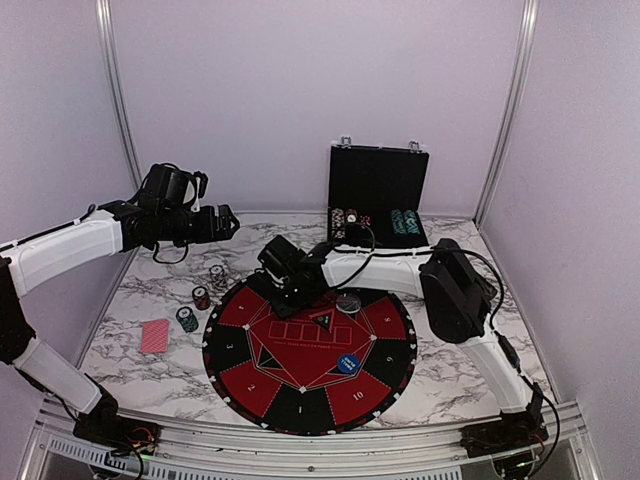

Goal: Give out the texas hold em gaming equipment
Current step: Move the big blind button to position 5.

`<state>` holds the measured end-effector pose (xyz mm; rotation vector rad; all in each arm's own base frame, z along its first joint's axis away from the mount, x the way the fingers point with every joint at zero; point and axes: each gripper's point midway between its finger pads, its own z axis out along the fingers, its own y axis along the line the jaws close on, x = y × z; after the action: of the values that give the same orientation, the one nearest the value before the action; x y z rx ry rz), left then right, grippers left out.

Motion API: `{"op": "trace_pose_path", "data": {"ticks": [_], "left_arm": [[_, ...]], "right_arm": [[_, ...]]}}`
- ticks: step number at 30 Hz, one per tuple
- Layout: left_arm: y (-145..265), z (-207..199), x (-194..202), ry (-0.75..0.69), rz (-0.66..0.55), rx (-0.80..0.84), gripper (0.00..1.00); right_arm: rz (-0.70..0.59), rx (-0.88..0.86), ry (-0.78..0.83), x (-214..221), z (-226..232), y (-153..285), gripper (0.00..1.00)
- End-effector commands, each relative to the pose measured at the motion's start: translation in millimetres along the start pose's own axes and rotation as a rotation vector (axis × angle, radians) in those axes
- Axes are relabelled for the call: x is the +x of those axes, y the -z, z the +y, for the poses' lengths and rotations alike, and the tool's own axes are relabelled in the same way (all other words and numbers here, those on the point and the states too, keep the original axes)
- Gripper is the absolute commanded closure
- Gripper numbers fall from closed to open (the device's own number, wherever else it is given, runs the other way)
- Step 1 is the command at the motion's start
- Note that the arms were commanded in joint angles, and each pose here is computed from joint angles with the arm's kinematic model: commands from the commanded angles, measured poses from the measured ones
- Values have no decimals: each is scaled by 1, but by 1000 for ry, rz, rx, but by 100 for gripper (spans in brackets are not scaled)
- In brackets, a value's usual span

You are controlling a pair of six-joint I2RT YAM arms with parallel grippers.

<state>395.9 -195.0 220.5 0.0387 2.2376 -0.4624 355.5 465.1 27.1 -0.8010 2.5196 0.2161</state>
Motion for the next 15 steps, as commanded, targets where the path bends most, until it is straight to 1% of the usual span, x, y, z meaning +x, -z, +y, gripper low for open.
{"op": "trace_pose_path", "data": {"ticks": [1,15], "left_arm": [[2,4,-4,-7,-16,-12,1],[1,5,-5,-3,-16,-10,1]], "right_arm": [[24,20,7,3,-9,-14,64],[17,8,11,-3,-8,-15,64]]}}
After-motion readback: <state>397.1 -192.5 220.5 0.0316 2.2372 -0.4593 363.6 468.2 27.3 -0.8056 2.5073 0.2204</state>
